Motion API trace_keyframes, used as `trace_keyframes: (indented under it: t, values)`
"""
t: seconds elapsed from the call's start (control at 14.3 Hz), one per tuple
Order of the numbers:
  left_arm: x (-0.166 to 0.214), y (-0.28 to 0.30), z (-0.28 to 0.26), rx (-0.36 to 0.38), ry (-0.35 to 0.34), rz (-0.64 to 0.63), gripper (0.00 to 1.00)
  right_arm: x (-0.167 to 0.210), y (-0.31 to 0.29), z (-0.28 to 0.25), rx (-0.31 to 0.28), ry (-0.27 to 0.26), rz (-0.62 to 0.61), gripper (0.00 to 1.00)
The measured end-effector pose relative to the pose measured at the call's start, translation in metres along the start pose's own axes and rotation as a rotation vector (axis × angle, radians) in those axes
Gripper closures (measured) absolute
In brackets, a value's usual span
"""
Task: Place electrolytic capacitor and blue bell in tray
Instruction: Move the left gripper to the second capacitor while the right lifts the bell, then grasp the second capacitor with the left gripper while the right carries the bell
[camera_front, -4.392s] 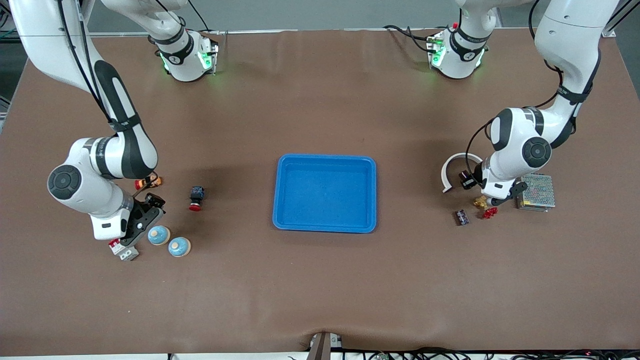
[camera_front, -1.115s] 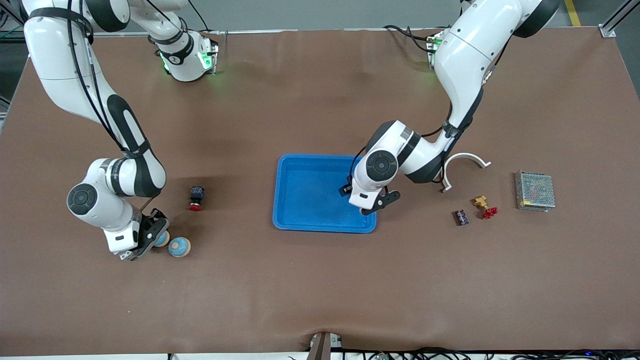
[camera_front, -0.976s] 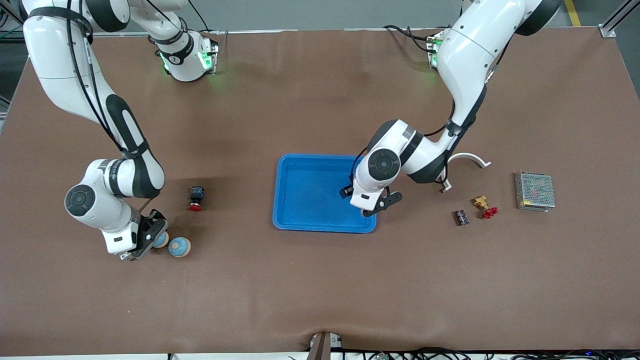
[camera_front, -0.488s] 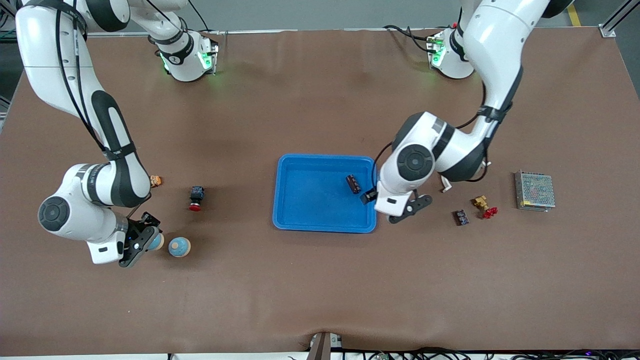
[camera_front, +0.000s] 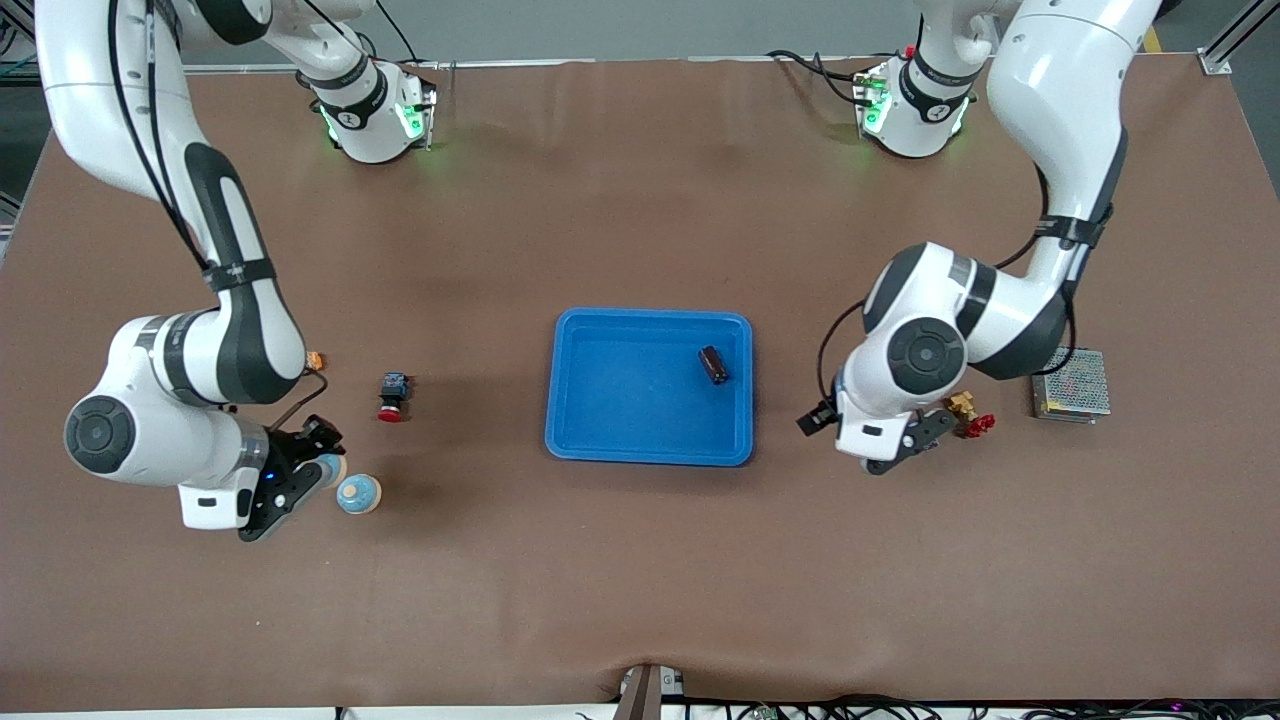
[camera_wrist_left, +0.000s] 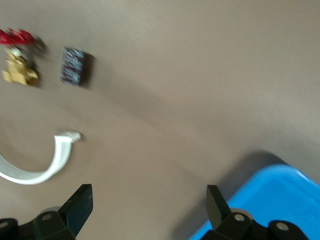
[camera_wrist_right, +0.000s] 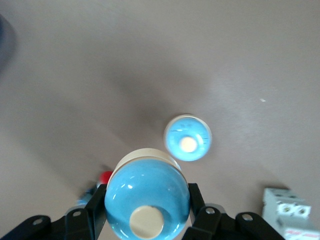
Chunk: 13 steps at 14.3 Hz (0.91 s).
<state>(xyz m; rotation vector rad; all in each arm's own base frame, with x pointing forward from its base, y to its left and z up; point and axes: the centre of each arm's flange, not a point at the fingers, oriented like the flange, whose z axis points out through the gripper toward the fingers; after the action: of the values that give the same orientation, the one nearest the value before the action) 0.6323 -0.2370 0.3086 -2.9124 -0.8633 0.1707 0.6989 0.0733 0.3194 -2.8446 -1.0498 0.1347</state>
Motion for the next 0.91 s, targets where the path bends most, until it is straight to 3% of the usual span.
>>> trace_keyframes:
  t: [0.35, 0.7, 0.77, 0.91]
  values:
    - [0.049, -0.049, 0.025, 0.057, 0.02, 0.02, 0.0, 0.037, -0.085, -0.03, 0.0, -0.019, 0.227, 0.33]
    - [0.094, -0.096, 0.062, 0.033, 0.011, 0.072, 0.03, 0.082, -0.199, -0.029, -0.02, -0.021, 0.423, 0.33]
    - [0.097, -0.097, 0.07, 0.025, 0.011, 0.081, 0.1, 0.088, -0.218, -0.027, -0.023, -0.018, 0.447, 0.33]
    - [0.1, -0.099, 0.087, 0.022, 0.01, 0.099, 0.16, 0.098, -0.246, -0.025, -0.029, -0.004, 0.49, 0.33]
